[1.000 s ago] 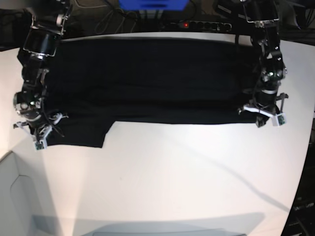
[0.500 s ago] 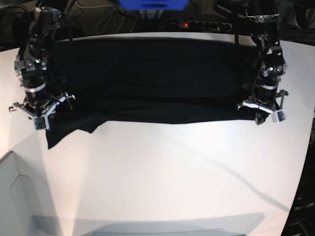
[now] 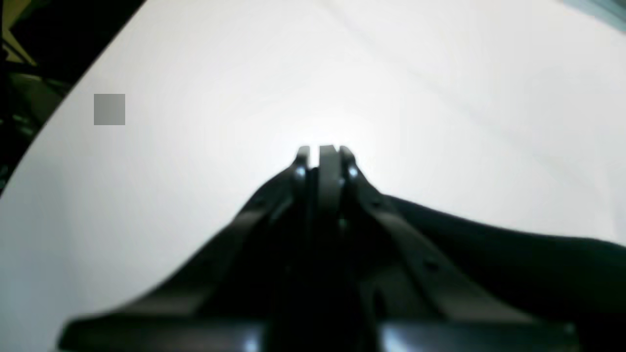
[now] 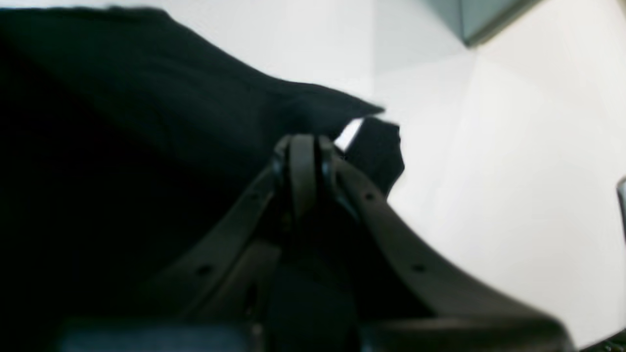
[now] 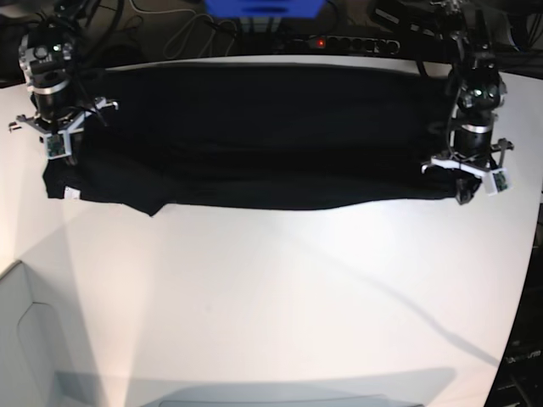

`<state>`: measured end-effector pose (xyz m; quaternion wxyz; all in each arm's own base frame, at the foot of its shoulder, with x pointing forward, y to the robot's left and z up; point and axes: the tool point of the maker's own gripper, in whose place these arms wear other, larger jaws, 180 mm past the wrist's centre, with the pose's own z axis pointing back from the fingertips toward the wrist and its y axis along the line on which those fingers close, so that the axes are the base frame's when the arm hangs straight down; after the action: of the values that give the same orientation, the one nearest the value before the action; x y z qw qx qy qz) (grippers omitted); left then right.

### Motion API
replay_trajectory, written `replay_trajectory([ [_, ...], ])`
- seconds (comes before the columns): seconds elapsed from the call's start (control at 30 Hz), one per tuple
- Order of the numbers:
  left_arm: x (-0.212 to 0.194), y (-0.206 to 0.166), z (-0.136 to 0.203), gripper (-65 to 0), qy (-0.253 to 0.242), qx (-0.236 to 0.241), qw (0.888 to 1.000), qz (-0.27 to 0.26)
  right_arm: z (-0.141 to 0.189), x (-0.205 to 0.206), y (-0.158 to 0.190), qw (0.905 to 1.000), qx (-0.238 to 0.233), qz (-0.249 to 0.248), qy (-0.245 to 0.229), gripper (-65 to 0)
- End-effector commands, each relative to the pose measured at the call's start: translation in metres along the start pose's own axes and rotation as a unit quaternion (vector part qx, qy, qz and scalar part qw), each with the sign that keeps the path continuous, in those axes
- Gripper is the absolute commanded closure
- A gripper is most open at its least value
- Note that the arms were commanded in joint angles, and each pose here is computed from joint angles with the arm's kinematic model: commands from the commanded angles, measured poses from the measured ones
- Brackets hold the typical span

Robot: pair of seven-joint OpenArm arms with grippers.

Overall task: Fold the T-shirt properly
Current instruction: 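Pull the folded shirt back toward the arms with both grippers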

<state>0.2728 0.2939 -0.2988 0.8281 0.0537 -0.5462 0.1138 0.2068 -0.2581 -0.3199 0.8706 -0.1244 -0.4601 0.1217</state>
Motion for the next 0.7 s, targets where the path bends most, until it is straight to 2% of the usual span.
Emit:
replay_trajectory([
  [0.0, 0.015, 0.003, 0.002, 0.0, -0.025, 0.002, 1.000, -0.009, 0.005, 0.006, -0.007, 0.9999, -0.008, 0.006, -0.013, 0.0],
  [0.37, -0.017, 0.012, 0.017, 0.0, 0.020, 0.008, 0.999, -0.024, 0.032, -0.032, -0.040, 0.9950, -0.083, -0.042, 0.034, 0.0],
  [0.53, -0.021, 0.014, 0.020, 0.0, 0.026, 0.010, 0.999, -0.030, 0.041, -0.051, -0.018, 0.9958, -0.050, -0.038, 0.066, 0.0],
  [0.67, -0.009, 0.024, 0.023, 0.0, 0.011, 0.024, 0.999, -0.029, 0.043, -0.058, -0.002, 0.9956, -0.032, -0.045, 0.076, 0.0],
])
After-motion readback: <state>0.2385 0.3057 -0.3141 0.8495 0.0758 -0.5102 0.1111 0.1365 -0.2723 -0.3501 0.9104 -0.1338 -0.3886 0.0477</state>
